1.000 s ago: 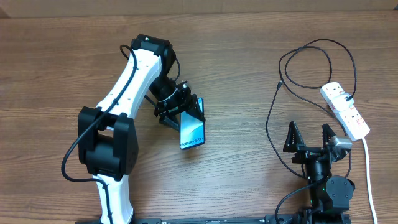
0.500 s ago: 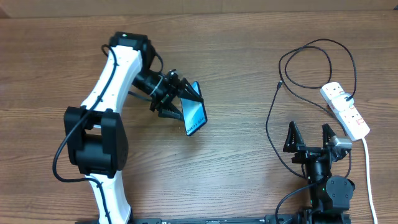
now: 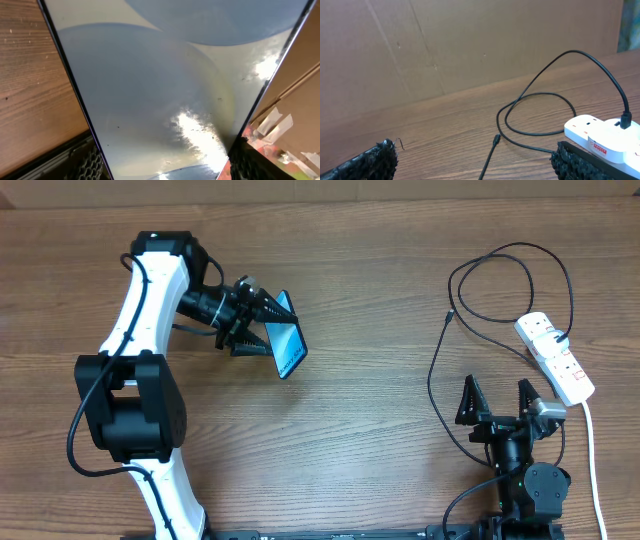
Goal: Plug charger to phone and switch on socket
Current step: 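Lift the smartphone with the left gripper and tilt it upright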
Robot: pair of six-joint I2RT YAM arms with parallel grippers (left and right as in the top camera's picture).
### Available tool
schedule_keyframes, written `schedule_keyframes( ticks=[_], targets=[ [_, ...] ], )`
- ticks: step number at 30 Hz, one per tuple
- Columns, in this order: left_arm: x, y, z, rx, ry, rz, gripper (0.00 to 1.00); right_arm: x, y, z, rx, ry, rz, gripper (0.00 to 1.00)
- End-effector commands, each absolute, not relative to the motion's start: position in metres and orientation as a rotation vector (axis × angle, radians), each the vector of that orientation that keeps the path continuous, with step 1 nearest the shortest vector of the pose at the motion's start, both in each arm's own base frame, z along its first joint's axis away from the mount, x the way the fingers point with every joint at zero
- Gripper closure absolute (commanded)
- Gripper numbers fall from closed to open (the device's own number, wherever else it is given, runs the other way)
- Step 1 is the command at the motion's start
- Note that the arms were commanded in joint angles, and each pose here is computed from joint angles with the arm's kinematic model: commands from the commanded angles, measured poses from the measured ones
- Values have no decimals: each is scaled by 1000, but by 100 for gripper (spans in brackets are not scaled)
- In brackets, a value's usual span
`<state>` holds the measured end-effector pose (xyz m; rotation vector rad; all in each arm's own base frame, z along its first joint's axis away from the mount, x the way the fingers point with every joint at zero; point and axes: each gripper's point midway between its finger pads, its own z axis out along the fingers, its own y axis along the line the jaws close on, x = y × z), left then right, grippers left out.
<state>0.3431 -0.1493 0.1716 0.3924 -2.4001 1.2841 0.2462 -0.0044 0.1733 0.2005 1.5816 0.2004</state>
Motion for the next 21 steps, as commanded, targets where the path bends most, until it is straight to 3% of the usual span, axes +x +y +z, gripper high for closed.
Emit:
schedule_keyframes(
  ticks=[1,21],
  targets=[
    [351,-155,186,300,-2404,1422,59,246,-6,170,207,1581,193,0],
    [351,-155,186,214,-2439,1454,59,246,-6,170,207,1581,193,0]
  ],
)
